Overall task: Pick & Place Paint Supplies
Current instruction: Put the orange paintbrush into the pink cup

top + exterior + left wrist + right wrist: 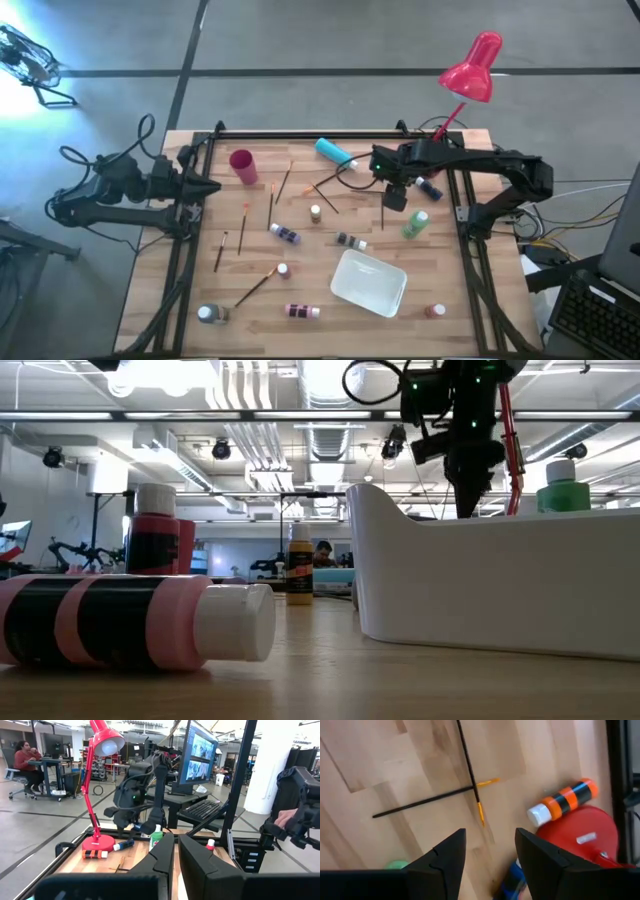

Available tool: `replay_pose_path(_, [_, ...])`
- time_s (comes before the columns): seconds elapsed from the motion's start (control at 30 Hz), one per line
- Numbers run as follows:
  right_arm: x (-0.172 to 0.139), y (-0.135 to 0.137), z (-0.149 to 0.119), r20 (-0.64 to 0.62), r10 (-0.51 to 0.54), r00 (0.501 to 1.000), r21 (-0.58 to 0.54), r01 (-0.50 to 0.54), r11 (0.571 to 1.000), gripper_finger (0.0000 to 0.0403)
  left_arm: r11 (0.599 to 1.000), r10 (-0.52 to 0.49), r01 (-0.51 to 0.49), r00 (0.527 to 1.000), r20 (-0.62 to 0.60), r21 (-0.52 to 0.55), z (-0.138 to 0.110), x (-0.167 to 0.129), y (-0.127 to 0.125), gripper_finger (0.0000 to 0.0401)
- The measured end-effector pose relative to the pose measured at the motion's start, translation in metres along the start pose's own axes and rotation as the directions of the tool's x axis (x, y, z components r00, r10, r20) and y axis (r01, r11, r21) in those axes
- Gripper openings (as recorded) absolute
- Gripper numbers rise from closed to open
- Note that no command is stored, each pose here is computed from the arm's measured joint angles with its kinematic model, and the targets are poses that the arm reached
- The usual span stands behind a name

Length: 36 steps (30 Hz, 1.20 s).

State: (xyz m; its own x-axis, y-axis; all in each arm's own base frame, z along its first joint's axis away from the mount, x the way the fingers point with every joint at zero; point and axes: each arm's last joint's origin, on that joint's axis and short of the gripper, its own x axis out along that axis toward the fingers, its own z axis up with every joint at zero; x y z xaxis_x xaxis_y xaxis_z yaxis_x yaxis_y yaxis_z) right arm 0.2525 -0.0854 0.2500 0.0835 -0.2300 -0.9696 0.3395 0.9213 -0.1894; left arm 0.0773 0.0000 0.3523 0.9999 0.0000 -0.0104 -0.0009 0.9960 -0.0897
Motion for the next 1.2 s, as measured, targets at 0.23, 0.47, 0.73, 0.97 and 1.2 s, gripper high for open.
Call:
replay_pose_path(0.23, [0.027,0.001,-0.013,0.015,0.072,0.997,-0.034,-0.071,0.997,0.0153,1.000,0.000,0.000,1.000,0.000,0.000,0.000,0.000,0.000,0.0032])
replay_pose_path(0.47, [0.049,-0.001,-0.021,0.024,0.065,0.998,-0.046,-0.064,0.997,0.0154,1.000,0.000,0.000,1.000,0.000,0.000,0.000,0.000,0.000,0.0032])
replay_pose_path(0.73, [0.064,-0.015,-0.027,0.029,0.052,0.998,-0.021,-0.052,0.998,0.0175,1.000,0.000,0.000,1.000,0.000,0.000,0.000,0.000,0.000,0.0032])
replay_pose_path(0.97, [0.069,-0.023,-0.029,0.039,0.079,0.996,0.023,-0.080,0.997,0.0177,1.000,-0.001,0.001,1.000,0.000,0.000,0.000,0.000,0.000,0.0032])
replay_pose_path(1.2, [0.074,-0.021,-0.032,0.044,0.091,0.995,0.009,-0.092,0.996,0.0159,1.000,0.000,0.000,1.000,-0.001,0.000,0.000,0.000,0.000,0.0032])
